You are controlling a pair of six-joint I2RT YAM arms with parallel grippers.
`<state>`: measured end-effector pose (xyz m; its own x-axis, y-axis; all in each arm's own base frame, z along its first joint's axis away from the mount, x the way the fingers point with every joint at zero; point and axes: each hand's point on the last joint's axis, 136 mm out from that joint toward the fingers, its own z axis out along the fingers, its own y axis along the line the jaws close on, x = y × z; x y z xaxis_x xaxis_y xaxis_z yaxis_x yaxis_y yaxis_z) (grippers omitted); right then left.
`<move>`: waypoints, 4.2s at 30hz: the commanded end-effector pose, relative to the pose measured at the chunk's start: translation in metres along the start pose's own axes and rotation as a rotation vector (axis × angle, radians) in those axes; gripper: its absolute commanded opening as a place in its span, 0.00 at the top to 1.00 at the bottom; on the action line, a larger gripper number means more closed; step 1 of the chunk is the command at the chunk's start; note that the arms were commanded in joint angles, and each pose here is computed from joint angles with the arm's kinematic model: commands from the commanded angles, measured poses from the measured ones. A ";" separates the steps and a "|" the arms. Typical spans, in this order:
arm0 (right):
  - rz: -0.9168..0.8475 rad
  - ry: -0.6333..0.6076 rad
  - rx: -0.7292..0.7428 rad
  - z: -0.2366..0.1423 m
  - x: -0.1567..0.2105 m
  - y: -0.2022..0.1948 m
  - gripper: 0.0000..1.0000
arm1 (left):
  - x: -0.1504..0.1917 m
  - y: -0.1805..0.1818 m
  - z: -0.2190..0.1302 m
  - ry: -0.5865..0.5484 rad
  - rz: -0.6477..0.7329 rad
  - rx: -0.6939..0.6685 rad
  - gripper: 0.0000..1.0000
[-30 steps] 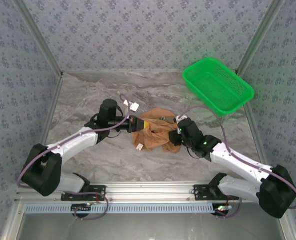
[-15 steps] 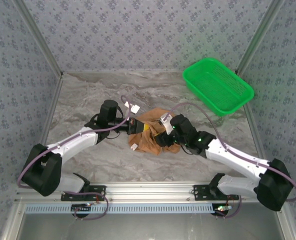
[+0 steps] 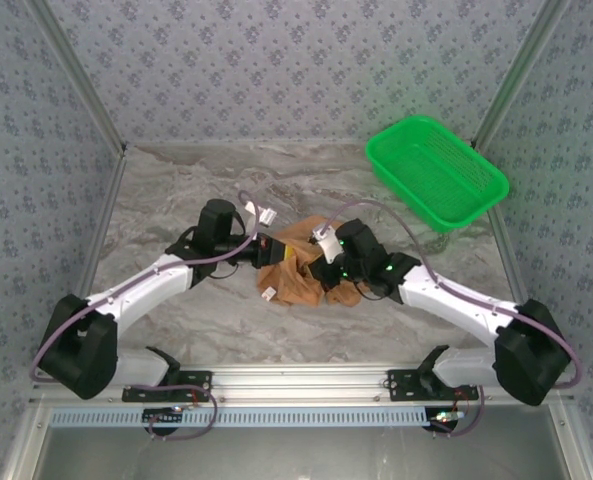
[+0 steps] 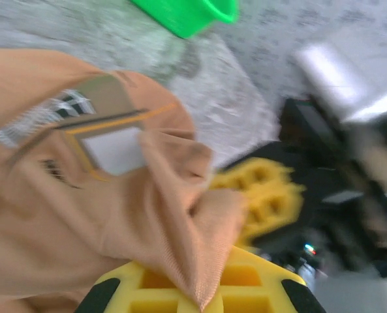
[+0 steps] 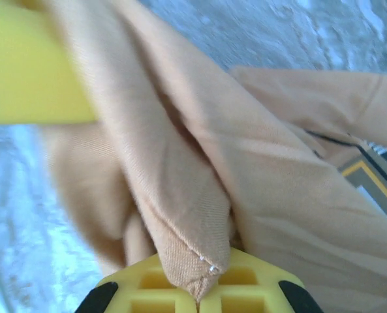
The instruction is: Fold the inside-out t-shirt
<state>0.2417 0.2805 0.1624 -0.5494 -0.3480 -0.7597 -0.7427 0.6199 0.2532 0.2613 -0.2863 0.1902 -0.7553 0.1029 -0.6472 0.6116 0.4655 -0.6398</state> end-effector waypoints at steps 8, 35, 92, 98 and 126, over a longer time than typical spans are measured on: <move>0.218 -0.259 -0.416 -0.030 -0.056 0.055 1.00 | -0.027 0.041 -0.035 -0.110 0.055 -0.440 0.53; 0.261 -0.306 -0.389 -0.035 -0.059 0.033 1.00 | 0.018 0.008 0.003 0.052 0.160 -0.258 0.58; -0.166 -0.014 -0.050 -0.037 -0.021 0.029 0.43 | -0.019 -0.099 -0.050 -0.162 0.369 0.303 1.00; -0.171 -0.016 -0.074 -0.022 -0.022 0.030 0.49 | -0.019 -0.099 -0.050 -0.163 0.369 0.298 1.00; 0.241 -0.440 -0.353 -0.056 -0.084 0.024 1.00 | -0.003 -0.022 -0.053 -0.146 0.091 -0.240 0.44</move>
<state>0.2438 0.2845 0.2420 -0.6013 0.0629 -0.7965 -0.7223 0.3834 0.5756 0.2496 -0.2477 0.2164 -0.6542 0.0319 -0.7556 0.5766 0.6676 -0.4710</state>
